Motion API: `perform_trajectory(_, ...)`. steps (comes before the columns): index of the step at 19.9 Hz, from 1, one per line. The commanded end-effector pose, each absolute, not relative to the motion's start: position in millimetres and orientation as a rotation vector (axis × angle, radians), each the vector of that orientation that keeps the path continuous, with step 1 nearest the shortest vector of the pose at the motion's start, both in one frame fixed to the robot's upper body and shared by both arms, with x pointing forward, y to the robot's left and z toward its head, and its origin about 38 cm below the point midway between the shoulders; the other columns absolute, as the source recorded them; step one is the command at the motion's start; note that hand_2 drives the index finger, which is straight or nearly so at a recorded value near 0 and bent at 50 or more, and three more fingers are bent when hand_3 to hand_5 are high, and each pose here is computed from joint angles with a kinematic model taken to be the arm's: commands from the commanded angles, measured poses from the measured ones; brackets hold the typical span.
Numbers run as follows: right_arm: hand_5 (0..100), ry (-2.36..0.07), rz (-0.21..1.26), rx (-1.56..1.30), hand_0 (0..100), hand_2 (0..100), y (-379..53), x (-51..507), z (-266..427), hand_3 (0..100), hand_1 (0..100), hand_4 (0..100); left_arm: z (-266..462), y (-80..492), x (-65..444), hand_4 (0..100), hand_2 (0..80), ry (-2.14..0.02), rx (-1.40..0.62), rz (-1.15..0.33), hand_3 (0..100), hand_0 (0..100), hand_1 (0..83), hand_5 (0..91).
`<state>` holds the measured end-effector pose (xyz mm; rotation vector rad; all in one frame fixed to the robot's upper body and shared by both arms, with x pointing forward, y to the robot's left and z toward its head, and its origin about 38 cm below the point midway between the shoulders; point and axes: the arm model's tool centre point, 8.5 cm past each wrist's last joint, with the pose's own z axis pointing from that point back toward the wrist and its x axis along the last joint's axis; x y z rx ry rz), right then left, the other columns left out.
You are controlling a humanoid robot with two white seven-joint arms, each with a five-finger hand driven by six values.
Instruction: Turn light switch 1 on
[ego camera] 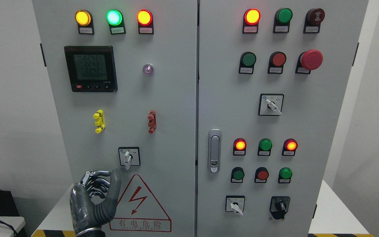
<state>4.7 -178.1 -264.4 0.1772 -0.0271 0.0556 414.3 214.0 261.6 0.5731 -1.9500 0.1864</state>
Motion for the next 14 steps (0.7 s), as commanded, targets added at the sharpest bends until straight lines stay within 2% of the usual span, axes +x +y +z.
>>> perform_trajectory(1, 0, -0.029, 0.039, 0.177, 12, 0, -178.1, 5.4, -264.4, 0, 39, 0, 263.3, 199.6, 416.3, 82, 51.3, -1.950, 0.548, 0.157, 78, 15, 42.6, 74.8)
perform_trajectory(9, 0, -0.028, 0.037, 0.177, 12, 0, -178.1, 4.9, -264.4, 0, 39, 0, 267.4, 198.0, 417.5, 82, 50.7, -1.957, 0.547, 0.159, 78, 18, 41.8, 75.0)
perform_trajectory(14, 0, -0.028, 0.037, 0.177, 12, 0, -178.1, 4.9, -264.4, 0, 39, 0, 273.5, 198.7, 419.4, 82, 50.3, -1.954, 0.563, 0.183, 78, 16, 41.1, 75.0)
